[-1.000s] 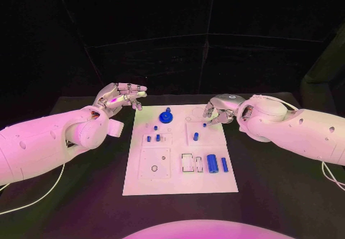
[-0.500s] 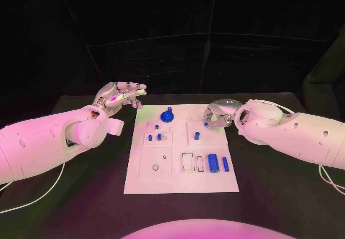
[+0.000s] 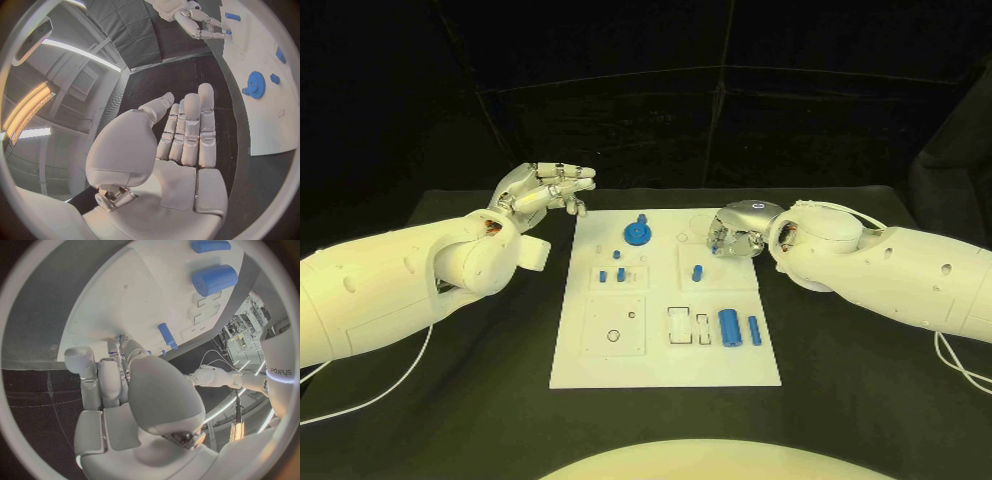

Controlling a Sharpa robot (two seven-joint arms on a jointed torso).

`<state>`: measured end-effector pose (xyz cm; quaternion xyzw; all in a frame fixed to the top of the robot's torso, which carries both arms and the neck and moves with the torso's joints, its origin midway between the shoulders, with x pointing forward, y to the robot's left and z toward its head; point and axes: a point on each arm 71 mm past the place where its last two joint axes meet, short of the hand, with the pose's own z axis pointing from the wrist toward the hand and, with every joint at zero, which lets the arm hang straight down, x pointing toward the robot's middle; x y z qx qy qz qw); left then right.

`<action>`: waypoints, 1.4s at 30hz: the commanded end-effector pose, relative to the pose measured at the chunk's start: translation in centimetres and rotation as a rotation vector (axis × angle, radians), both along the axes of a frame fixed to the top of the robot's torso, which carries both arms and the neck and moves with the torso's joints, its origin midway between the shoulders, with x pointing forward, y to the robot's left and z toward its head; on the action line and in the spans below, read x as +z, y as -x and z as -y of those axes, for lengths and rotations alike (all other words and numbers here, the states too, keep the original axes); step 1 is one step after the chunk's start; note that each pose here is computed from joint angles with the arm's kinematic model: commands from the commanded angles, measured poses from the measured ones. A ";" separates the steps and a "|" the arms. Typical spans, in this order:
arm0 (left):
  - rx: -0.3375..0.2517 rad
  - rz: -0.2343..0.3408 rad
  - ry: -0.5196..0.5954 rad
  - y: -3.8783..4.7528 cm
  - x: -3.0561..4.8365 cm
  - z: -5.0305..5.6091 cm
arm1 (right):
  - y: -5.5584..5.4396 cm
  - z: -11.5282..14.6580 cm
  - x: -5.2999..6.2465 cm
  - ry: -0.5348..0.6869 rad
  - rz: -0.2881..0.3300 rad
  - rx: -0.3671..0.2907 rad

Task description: Assemble the parts on the task board

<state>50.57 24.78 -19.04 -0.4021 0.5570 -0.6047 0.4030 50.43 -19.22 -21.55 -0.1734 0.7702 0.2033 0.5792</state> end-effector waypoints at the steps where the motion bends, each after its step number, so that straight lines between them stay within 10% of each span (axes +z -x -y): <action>1: -0.010 0.011 0.017 -0.01 0.18 0.1 | 0.2 -0.2 -0.5 0.023 -0.036 0.017; 30: 0.006 0.010 0.009 -0.03 0.18 -0.5 | 1.0 -0.7 1.2 -0.056 0.131 -0.001; 42: 0.014 0.010 0.006 -0.07 0.18 -0.8 | 2.3 0.1 2.1 -0.114 0.101 -0.025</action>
